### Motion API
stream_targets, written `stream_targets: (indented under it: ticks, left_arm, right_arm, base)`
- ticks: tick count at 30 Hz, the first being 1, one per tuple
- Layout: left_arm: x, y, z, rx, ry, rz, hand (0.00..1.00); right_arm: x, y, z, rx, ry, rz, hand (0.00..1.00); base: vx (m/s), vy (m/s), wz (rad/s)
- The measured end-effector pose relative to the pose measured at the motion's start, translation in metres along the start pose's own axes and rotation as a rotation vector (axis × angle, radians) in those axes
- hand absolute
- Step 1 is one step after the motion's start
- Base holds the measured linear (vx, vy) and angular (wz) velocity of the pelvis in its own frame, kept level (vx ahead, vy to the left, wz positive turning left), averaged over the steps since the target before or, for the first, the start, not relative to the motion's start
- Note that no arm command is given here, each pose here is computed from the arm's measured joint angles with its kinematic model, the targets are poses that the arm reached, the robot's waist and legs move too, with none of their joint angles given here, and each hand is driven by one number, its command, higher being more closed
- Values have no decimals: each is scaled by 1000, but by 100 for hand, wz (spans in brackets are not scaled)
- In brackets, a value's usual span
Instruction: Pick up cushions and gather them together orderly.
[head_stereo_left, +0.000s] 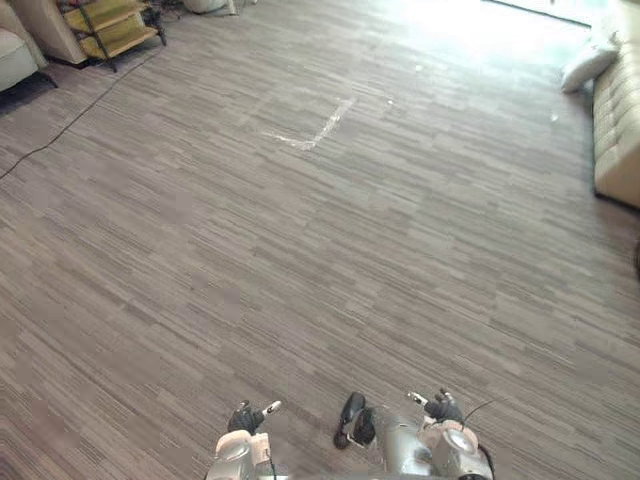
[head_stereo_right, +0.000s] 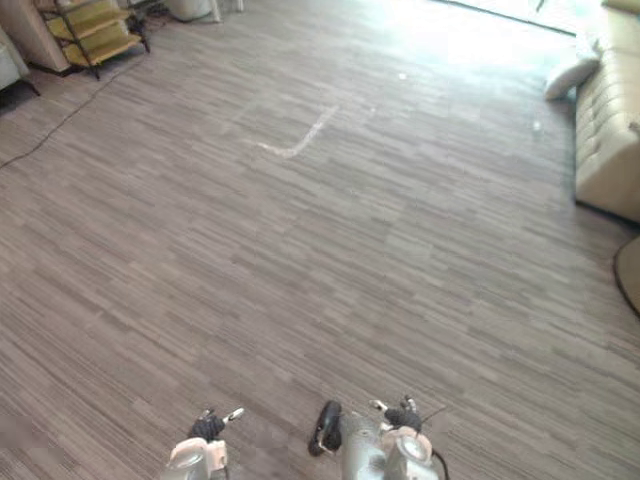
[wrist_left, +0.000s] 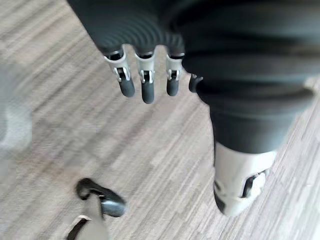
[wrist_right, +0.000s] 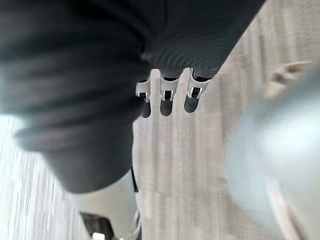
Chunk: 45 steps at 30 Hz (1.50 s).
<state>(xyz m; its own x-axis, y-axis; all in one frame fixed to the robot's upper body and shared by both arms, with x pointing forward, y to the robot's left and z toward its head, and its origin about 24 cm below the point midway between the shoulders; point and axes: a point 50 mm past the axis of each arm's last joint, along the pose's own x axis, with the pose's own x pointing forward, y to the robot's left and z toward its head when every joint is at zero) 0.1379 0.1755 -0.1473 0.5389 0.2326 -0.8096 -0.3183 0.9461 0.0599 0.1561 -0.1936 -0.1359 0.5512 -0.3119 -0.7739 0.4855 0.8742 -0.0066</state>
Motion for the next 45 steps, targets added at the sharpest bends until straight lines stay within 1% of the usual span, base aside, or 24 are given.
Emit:
stream_targets:
  ticks: [6,7,10,14,16,20,22,25,28,30,32,33,35,36,38,42,45]
  left_arm:
    - [-1,16,12,-17,-82,38,0]
    - [-2,18,10,-40,-81,46,0]
    - [-4,15,11,-96,-98,52,0]
    - [-2,31,14,-54,-102,81,0]
    - [0,34,14,-12,-90,81,0]
    - [1,25,5,35,-34,59,0]
    - [2,19,6,40,-30,42,0]
    - [2,10,2,74,-8,8,0]
    - [-1,8,-9,65,22,-1,0]
    - [-3,5,-14,76,34,-12,0]
    - [-3,0,-13,56,29,-24,0]
    - [-5,-1,-16,25,36,-17,0]
    - [-4,5,-11,2,23,7,0]
    - [-3,15,-5,9,-4,30,0]
    - [-2,22,2,9,-40,45,0]
    - [-3,19,10,-43,-88,48,0]
    - [-4,18,13,-63,-112,48,0]
  right_arm:
    - [-6,22,-21,-57,85,70,0]
    - [-8,28,-24,-59,93,84,0]
    - [-9,26,-33,-68,130,73,0]
    - [-11,21,-39,-67,139,60,0]
    - [-11,17,-41,-69,145,49,0]
    - [-10,14,-33,-74,88,51,0]
    - [-9,12,-25,-55,53,42,0]
    - [-6,-2,-21,0,44,-12,0]
    - [-7,-18,-25,2,68,-51,0]
    - [-5,-22,-21,4,53,-51,0]
    - [-3,-32,-14,-10,35,-69,0]
    - [-2,-35,-9,-31,23,-74,0]
    - [-1,-31,-11,-42,39,-64,0]
    - [-2,-23,-16,-39,54,-44,0]
    - [-4,-12,-23,-49,79,-10,0]
    - [-5,6,-26,-49,101,29,0]
    - [-9,20,-36,-77,143,64,0]
  base:
    - [611,17,-54]
    - [672,177,-77]
    - [660,284,-104]
    - [736,357,-73]
    - [639,321,-16]
    - [577,148,10]
    - [506,45,31]
    - [543,-39,49]
    - [818,-151,59]
    - [790,-207,26]
    - [769,-200,-34]
    - [922,-168,-59]
    - [824,-91,-59]
    - [729,-79,-46]
    - [605,-60,-60]
    - [669,119,-82]
    - [775,411,-96]
